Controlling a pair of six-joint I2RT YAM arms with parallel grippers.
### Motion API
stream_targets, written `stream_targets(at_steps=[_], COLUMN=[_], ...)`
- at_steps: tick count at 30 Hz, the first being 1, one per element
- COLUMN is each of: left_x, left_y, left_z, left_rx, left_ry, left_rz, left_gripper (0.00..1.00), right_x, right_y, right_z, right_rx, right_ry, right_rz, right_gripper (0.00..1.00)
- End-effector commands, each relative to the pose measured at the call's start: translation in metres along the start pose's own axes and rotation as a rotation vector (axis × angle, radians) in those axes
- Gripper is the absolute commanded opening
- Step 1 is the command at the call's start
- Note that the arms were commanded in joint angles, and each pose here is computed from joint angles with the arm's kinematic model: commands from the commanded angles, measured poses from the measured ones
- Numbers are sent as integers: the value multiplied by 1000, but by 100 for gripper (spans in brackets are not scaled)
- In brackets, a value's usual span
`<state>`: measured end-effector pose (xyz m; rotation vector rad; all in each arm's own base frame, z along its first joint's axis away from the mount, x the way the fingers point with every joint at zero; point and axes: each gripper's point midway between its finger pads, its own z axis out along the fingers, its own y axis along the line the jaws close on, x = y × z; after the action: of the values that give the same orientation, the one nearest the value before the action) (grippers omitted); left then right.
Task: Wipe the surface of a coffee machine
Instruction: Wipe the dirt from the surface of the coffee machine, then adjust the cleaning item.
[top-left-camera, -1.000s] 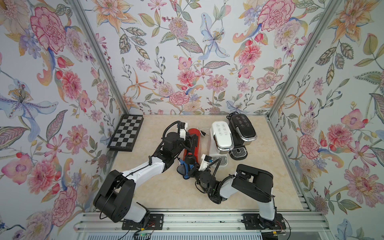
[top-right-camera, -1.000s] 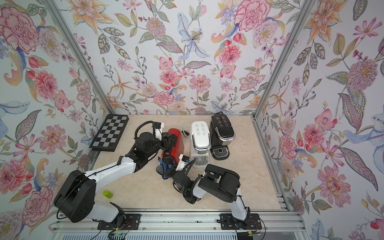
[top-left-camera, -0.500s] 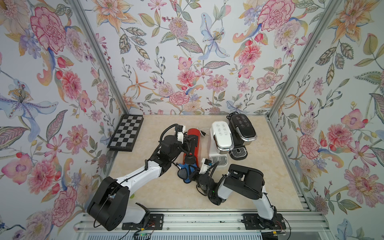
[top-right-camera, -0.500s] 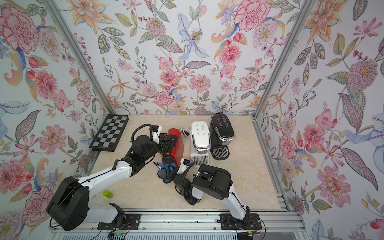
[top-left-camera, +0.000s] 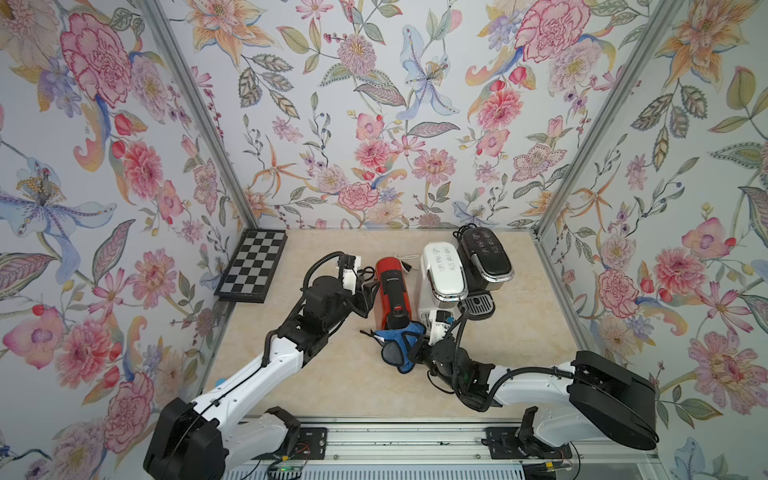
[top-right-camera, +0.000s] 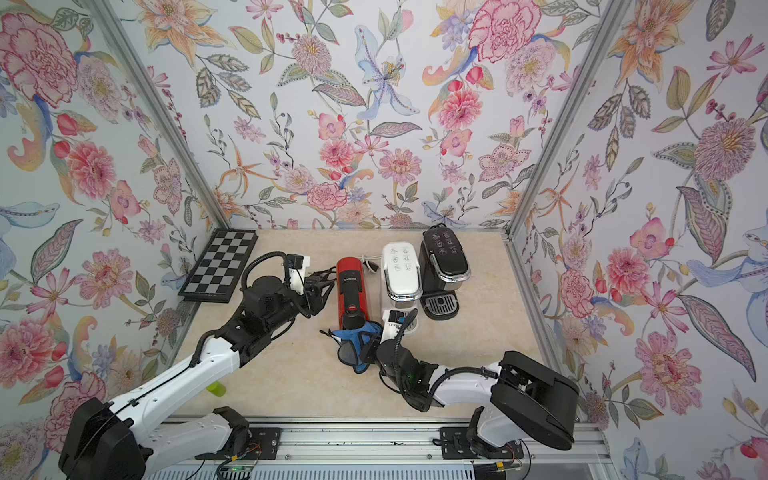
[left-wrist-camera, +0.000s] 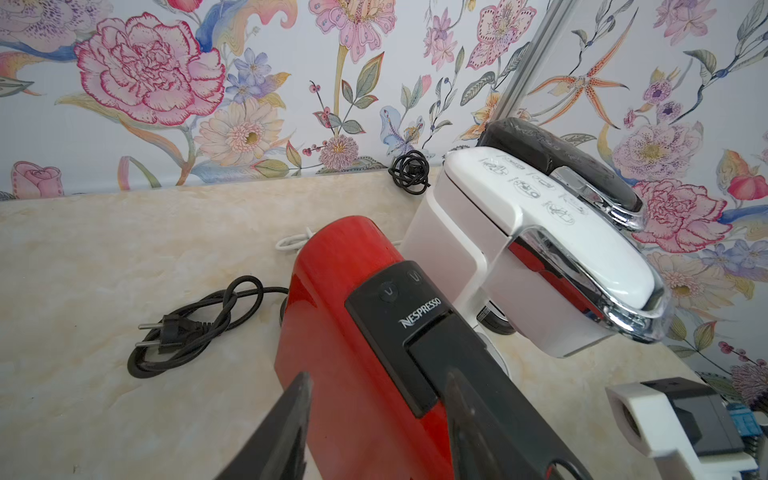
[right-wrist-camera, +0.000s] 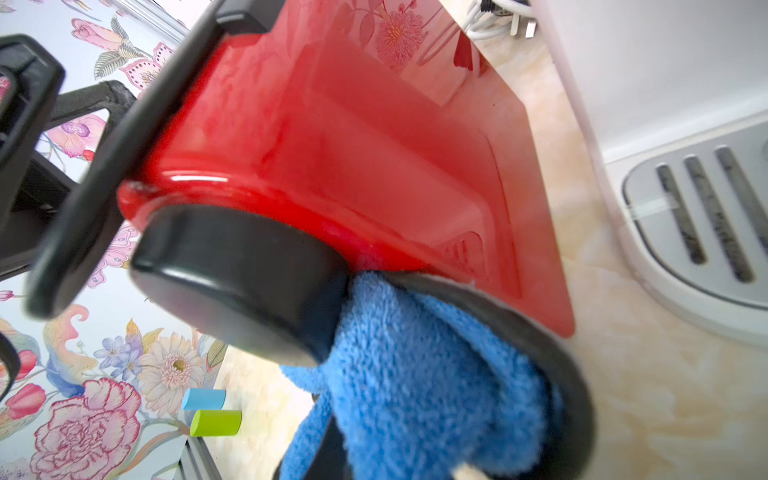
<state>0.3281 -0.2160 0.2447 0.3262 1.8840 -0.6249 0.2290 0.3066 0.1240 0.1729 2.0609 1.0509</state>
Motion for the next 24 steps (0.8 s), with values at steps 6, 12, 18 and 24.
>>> stream_targets(at_steps=[6, 12, 18, 24], left_x=[-4, -18, -28, -39], left_y=[-19, -66, -128, -164], left_z=[-9, -31, -40, -39], left_rx=[109, 360, 654, 839], left_ry=[-5, -50, -74, -95], left_rz=[-2, 9, 0, -41], left_gripper=[53, 65, 72, 72], right_x=[17, -47, -98, -105], right_y=[-3, 22, 59, 99], right_z=[-31, -80, -110, -110], right_rx=[59, 51, -118, -245], right_ry=[188, 100, 63, 108], right_rz=[-173, -303, -347, -468], right_gripper=[0, 0, 0, 0])
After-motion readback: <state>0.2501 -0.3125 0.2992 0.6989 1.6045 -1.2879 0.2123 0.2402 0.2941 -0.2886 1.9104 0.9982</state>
